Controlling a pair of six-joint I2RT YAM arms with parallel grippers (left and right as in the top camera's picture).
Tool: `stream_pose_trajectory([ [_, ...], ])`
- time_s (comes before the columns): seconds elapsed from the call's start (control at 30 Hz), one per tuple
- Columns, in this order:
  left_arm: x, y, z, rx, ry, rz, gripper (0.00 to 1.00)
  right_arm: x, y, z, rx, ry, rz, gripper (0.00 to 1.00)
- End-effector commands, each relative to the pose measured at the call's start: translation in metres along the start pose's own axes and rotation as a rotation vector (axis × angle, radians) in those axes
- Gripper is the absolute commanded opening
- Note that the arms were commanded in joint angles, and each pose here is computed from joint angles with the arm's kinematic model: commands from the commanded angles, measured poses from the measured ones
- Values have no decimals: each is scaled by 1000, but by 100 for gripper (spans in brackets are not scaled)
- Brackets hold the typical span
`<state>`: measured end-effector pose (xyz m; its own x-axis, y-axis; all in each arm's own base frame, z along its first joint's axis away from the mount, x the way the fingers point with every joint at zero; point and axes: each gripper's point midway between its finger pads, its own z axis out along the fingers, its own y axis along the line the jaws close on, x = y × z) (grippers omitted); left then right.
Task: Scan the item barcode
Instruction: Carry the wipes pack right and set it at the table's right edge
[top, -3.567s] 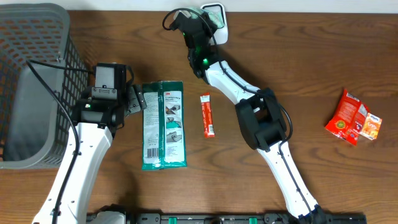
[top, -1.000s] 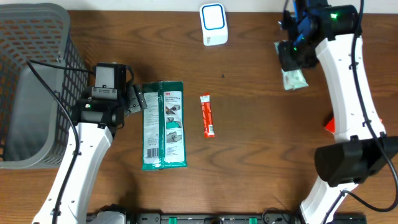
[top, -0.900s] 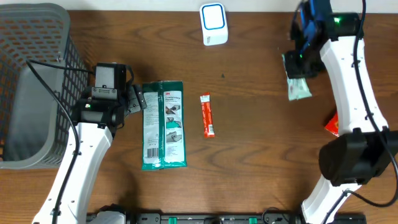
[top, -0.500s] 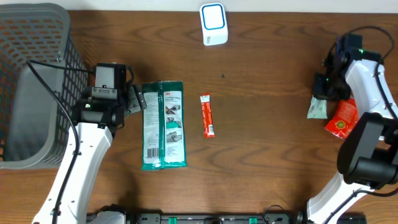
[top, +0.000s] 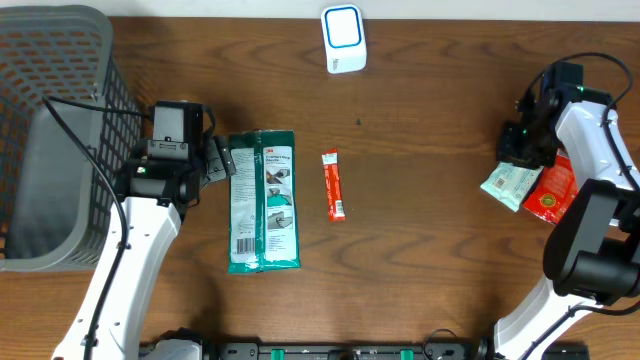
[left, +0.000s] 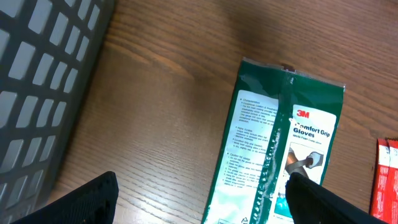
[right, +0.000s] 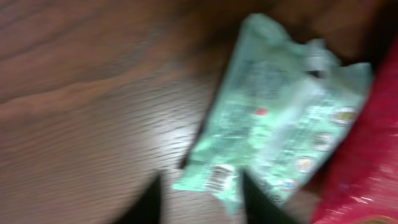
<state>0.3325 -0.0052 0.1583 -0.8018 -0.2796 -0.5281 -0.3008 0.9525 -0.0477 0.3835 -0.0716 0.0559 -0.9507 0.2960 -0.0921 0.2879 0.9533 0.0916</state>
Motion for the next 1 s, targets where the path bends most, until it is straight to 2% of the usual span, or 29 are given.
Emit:
stream_pose_trajectory([
  [0.0,-7,2,-3,-15,-20,-6,86,4,26,2,-92,2,-10,4],
  [0.2,-7,2,-3,-15,-20,-6,86,12,26,40,-41,-39,-49,8],
  [0.4,-7,2,-3,-15,-20,-6,87,28,-30,42,256,-4,-2,7],
  [0.5,-7,2,-3,-15,-20,-6,87,30,-51,38,332,5,17,9],
  [0.8,-7,2,-3,-15,-20,-6,87,22,-38,37,196,-6,52,11],
  [0.97,-7,2,-3,-15,-20,-6,87,15,9,20,-67,0,50,24],
])
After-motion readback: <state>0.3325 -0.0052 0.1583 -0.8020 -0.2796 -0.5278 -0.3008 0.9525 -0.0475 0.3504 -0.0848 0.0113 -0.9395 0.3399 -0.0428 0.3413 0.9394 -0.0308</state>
